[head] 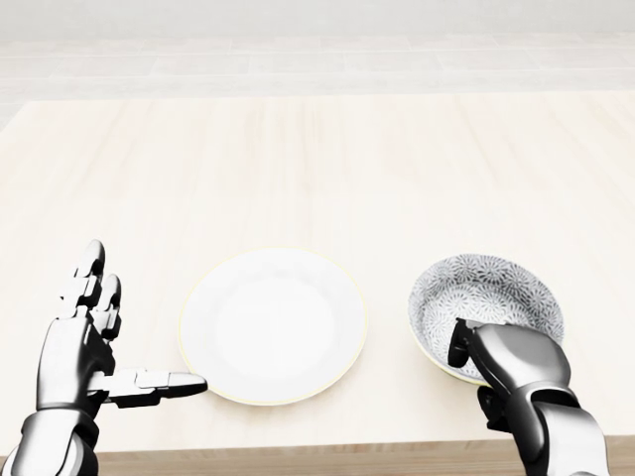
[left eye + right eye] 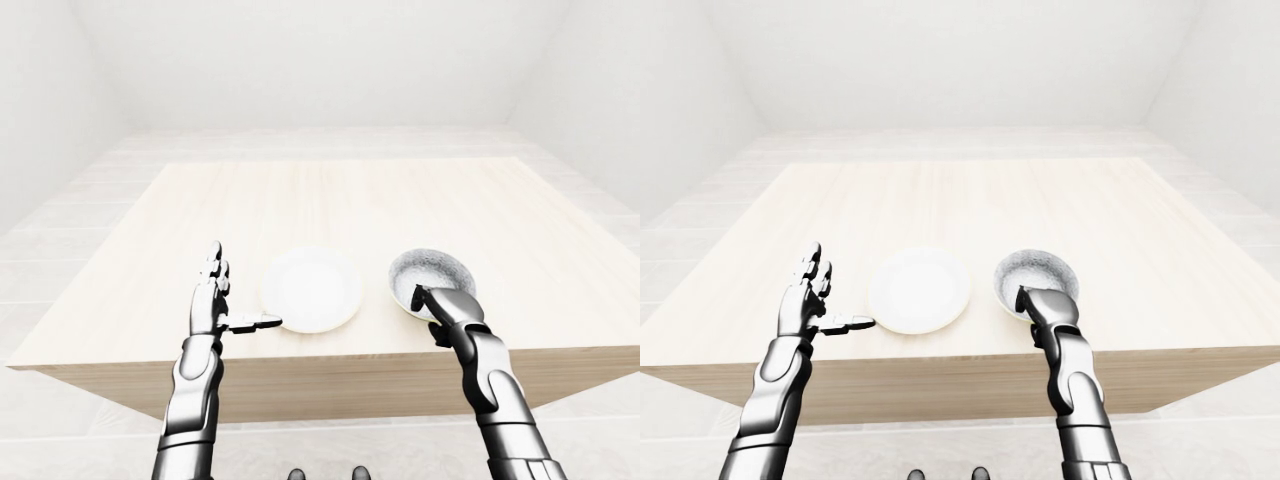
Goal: Put the bowl on the plate.
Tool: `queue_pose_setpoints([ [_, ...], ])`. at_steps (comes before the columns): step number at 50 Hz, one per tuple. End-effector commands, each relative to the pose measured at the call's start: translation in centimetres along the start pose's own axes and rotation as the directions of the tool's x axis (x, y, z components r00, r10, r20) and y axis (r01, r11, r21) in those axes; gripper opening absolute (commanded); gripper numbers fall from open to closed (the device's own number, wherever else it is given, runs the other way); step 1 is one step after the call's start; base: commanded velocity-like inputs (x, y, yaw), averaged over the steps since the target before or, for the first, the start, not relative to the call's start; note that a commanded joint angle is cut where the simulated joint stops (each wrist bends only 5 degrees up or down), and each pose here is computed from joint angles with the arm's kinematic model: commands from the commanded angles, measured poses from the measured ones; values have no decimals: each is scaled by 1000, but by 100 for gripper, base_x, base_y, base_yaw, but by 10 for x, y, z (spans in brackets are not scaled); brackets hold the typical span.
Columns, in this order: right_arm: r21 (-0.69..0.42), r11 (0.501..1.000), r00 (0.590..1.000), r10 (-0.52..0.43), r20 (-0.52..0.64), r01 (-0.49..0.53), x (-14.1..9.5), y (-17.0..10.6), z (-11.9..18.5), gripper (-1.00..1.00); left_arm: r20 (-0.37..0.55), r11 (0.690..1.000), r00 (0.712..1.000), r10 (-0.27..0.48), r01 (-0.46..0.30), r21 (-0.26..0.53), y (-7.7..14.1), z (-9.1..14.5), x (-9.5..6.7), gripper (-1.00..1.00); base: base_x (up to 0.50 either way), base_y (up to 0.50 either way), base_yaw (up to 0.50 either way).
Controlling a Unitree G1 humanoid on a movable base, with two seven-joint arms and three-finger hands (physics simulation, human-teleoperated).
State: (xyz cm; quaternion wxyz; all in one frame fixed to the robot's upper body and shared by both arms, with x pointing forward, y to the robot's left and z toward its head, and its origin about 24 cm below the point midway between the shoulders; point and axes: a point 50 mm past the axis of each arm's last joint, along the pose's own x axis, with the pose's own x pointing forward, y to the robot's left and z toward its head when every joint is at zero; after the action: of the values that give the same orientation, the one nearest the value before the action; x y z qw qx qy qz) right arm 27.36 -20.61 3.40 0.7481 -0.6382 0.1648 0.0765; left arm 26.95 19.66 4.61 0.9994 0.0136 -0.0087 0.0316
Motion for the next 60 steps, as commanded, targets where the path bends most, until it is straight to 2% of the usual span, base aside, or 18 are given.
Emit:
queue_pose_setpoints([
  [1, 20, 998, 998, 55, 1, -55, -3, 8, -2, -64, -4, 1000, 1000, 3, -3, 3, 1, -2, 1, 100, 0, 0, 0],
  [11, 2, 999, 999, 46, 0, -46, -5, 0, -1, -85, -5, 1000, 1000, 6, -6, 2, 1, -2, 2, 100, 0, 0, 0],
  [21, -21, 999, 999, 37, -8, -37, -9, -7, -2, -95, -4, 1000, 1000, 7, -7, 0, 2, -2, 2, 100, 0, 0, 0],
  [32, -92, 995, 1000, 21, -23, -23, -17, -25, 2, -98, -4, 1000, 1000, 9, -9, 0, 2, -2, 2, 100, 0, 0, 0],
  [41, -108, 994, 999, -1, -34, -3, -20, -33, 5, -99, -5, 1000, 1000, 11, -11, 0, 2, -2, 2, 100, 0, 0, 0],
  [50, -132, 988, 997, -79, -7, 77, -20, -49, 20, -100, -4, 1000, 1000, 17, -17, 3, 3, -1, 3, 100, 0, 0, 0],
  [60, -137, 985, 994, -103, 35, 106, -19, -58, 37, -100, -4, 1000, 1000, 24, -24, 6, 4, 0, 4, 100, 0, 0, 0],
])
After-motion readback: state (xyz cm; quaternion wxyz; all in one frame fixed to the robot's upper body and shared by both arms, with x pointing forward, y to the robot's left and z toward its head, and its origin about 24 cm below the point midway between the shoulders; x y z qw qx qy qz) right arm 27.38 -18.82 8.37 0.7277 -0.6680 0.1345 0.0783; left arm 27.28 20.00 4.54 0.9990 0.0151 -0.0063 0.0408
